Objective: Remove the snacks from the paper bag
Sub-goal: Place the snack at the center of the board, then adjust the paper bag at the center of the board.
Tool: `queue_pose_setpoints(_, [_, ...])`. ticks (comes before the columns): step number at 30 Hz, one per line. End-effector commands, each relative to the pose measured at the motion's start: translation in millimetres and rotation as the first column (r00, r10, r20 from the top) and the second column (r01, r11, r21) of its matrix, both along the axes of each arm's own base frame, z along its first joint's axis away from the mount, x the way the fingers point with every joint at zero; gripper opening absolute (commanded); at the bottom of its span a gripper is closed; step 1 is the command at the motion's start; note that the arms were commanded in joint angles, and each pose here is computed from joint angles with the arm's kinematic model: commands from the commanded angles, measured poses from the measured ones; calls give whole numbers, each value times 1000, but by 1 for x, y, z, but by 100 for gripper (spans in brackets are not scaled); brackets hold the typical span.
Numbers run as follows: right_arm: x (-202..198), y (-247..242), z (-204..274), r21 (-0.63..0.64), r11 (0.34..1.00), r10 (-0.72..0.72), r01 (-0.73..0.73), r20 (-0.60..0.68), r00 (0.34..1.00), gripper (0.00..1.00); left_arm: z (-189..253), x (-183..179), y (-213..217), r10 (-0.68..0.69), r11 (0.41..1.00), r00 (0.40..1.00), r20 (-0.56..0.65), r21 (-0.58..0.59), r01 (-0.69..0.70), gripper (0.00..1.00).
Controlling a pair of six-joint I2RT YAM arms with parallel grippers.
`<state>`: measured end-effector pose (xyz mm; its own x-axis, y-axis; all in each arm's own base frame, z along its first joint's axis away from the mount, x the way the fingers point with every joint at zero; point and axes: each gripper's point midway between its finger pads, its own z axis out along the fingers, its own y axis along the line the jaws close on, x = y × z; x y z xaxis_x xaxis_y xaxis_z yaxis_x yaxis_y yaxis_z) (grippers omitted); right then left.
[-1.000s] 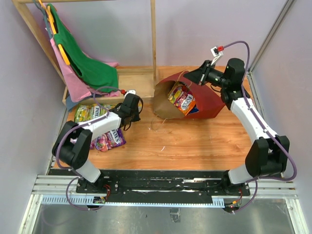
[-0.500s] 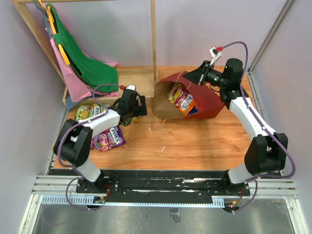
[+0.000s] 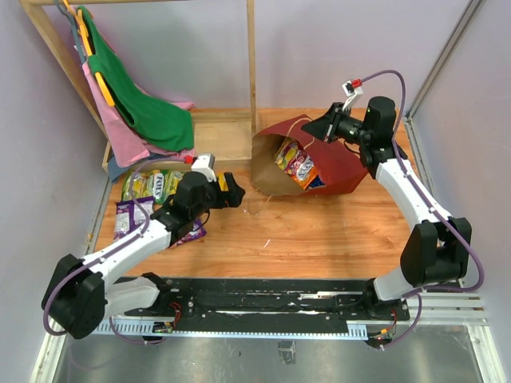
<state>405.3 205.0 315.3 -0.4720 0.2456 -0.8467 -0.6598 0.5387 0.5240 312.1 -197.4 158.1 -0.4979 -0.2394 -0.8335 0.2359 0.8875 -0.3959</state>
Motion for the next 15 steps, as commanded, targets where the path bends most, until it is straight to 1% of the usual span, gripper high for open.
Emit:
queue_pose_setpoints(1, [-1, 2, 4, -33, 999, 7, -6, 41, 999, 1, 6, -9, -1, -7, 998, 999, 33, -55, 9, 100])
queue_pose_setpoints(5, [5, -7, -2, -36, 999, 3, -2, 30, 1000, 1, 11, -13, 2, -9, 998, 999, 51, -59, 12, 100])
queue_pose_setpoints(11, [15, -47, -8, 8, 997, -77, 77, -8, 997, 1, 19, -20, -4, -43, 993, 996, 76, -110, 51, 100])
queue_pose_setpoints(15, [15, -61, -6, -13, 993, -120, 120, 8, 993, 1, 21, -25, -16, -81, 987, 993, 83, -132, 91, 100])
